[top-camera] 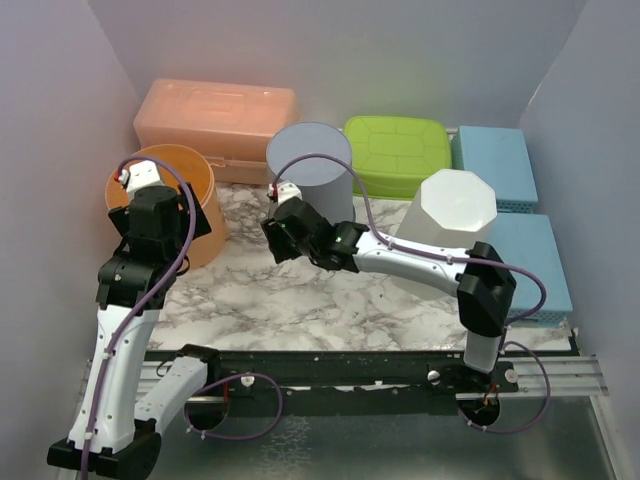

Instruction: Turn the large container upside down

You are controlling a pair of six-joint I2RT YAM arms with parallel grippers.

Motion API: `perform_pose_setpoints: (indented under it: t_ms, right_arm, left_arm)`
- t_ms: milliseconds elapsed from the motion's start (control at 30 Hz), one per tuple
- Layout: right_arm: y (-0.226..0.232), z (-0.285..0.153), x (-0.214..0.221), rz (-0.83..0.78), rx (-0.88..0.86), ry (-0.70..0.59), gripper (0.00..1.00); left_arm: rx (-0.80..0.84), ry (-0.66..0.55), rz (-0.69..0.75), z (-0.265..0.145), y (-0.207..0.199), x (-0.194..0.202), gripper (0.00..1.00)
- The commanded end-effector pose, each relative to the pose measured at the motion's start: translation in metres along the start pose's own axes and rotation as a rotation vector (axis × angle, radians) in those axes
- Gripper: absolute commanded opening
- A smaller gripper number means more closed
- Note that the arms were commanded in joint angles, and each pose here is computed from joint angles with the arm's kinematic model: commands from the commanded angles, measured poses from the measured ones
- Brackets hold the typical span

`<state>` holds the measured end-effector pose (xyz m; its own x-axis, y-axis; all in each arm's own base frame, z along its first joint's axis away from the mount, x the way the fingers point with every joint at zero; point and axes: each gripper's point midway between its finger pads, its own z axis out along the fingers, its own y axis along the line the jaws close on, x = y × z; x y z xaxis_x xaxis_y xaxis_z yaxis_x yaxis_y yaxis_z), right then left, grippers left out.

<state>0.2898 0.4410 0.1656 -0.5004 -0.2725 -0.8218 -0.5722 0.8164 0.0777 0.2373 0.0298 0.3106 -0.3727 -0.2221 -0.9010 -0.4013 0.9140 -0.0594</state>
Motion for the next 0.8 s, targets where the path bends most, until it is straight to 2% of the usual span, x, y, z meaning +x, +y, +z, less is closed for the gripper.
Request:
perform_pose_setpoints:
  t_ms: [0,100,200,533,700,767]
  right_arm:
    - [0.039,-0.033,-0.004,0.124,-0.241,-0.015,0.62]
    - [0.050,-0.052,0.002,0.181,-0.346,-0.027,0.62]
    - [0.052,-0.068,0.007,0.208,-0.398,-0.050,0.62]
    - [0.028,-0.090,0.014,0.179,-0.327,-0.060,0.63]
    - [0.022,-0.099,0.007,0.188,-0.309,-0.086,0.63]
    - [0.020,-0.102,0.006,0.200,-0.307,-0.095,0.63]
  left_arm:
    - [0.127,0.082,0.083,0.008,-0.025,0.018,0.99]
    - [0.158,0.106,0.132,0.013,-0.031,0.025,0.99]
    - [0.116,0.102,0.183,0.020,-0.024,0.025,0.99]
    - [0.082,0.169,0.294,0.050,-0.033,0.027,0.99]
    - [0.052,0.166,0.315,0.069,-0.040,0.022,0.93]
    - [0.044,0.185,0.329,0.076,-0.041,0.027,0.86]
